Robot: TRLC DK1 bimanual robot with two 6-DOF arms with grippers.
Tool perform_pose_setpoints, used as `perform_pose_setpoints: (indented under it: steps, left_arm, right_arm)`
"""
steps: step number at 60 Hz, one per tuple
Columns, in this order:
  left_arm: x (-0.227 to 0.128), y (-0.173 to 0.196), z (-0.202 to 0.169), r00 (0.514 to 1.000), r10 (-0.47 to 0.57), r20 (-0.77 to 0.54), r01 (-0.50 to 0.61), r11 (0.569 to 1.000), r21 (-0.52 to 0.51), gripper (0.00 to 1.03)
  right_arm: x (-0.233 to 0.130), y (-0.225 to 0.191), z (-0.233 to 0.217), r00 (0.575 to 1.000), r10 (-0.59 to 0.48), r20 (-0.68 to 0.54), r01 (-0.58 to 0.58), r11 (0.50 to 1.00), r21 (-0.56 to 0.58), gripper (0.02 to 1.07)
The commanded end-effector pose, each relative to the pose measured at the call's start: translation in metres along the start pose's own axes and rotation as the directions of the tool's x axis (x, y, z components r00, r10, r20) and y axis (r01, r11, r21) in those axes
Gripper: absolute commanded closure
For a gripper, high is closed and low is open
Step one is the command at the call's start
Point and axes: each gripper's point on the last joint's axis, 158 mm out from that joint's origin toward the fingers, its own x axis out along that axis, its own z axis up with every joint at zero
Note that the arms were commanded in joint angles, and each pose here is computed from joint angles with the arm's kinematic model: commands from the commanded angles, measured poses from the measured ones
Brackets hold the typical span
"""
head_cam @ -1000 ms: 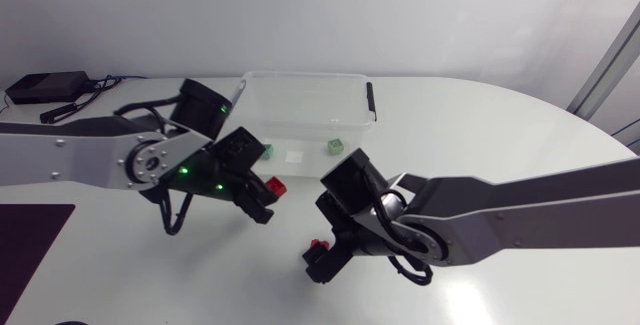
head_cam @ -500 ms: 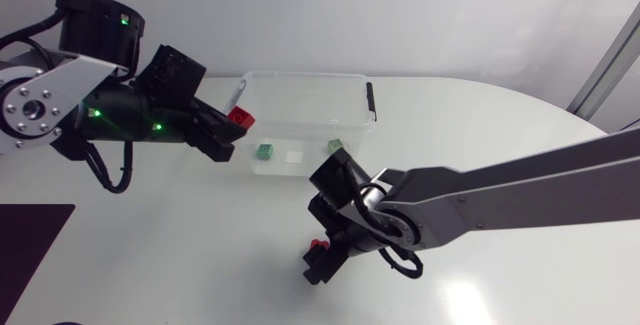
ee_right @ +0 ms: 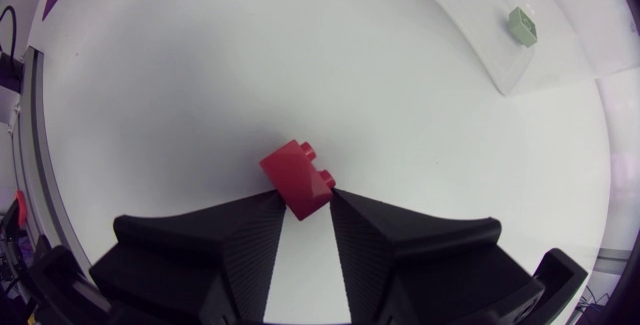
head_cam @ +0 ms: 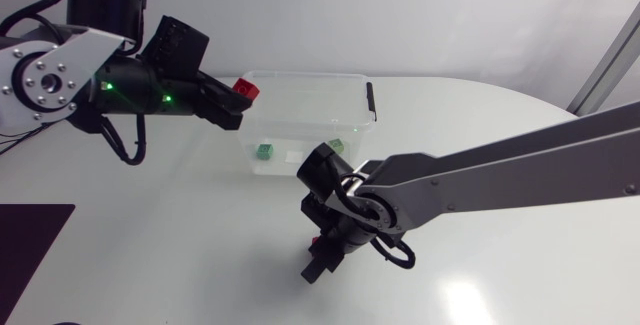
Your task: Place the duplo bricks in the container
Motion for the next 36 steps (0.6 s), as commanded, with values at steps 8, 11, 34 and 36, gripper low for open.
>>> perform_pose_setpoints:
  steps: [8,11,34,36]
  left_arm:
    - [0.025,0.024,0.017,0.998,0.051,0.042,-0.049,0.997,-0.054,0.77]
    - [0.033,0.027,0.015,0.998,0.059,0.035,-0.057,0.997,-0.059,0.77]
    - [0.091,0.055,0.016,0.993,0.114,0.007,-0.113,0.989,-0.097,0.75]
    - [0.095,0.055,0.016,0.993,0.114,0.005,-0.113,0.989,-0.096,0.75]
  right_arm:
    - [-0.022,-0.001,0.003,0.999,-0.015,0.035,0.015,1.0,-0.024,0.75]
    - [-0.032,-0.001,0.005,0.999,-0.019,0.05,0.02,0.999,-0.025,0.75]
    - [-0.072,-0.007,0.018,0.993,-0.046,0.109,0.047,0.999,-0.007,0.73]
    - [-0.067,-0.011,0.016,0.995,-0.046,0.093,0.046,0.999,0.005,0.69]
